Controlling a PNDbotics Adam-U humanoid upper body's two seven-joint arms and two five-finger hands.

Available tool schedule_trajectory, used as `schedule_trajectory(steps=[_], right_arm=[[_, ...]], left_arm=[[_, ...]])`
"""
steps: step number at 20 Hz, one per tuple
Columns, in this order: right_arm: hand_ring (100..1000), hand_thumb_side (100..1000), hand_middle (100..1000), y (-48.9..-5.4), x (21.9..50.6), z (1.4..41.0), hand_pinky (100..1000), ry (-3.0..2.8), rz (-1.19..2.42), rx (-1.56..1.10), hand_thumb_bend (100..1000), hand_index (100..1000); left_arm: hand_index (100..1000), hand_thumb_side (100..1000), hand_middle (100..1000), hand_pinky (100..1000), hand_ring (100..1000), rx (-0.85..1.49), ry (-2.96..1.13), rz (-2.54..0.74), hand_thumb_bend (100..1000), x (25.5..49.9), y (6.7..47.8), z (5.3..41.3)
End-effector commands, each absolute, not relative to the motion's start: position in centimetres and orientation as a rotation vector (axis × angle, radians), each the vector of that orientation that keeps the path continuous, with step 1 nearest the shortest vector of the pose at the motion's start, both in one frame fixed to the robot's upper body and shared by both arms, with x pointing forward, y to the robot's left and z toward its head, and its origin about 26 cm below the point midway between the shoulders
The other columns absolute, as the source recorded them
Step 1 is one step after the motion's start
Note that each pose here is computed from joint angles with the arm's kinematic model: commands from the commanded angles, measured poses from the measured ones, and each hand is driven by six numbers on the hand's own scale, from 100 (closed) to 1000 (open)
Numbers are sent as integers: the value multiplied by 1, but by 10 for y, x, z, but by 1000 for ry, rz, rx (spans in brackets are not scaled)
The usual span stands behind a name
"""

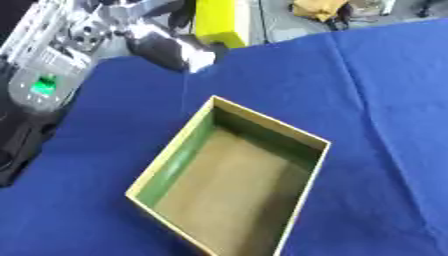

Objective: Pick up objects on the table and place them in the box.

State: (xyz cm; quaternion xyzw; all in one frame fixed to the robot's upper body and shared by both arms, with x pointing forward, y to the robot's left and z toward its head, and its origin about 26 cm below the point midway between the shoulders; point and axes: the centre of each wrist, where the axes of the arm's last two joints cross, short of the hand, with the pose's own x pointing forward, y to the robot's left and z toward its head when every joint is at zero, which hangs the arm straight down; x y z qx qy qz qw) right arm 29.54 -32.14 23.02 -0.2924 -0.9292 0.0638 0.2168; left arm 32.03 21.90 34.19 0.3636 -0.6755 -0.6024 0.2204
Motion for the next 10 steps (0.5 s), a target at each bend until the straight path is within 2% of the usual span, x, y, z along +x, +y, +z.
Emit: schedule_trajectory(steps=[1, 10], right_arm=[[660, 728, 745, -323, 292, 242, 715, -2612, 181, -821, 116, 820], [661, 723, 745, -323, 292, 243, 715, -2623, 157, -814, 117, 819]], left_arm=[[497, 449, 281, 108, 329, 1004, -1857, -1734, 100, 303, 217, 341], [497, 424, 289, 122, 338, 960, -1735, -1894, 100, 301, 213, 299]])
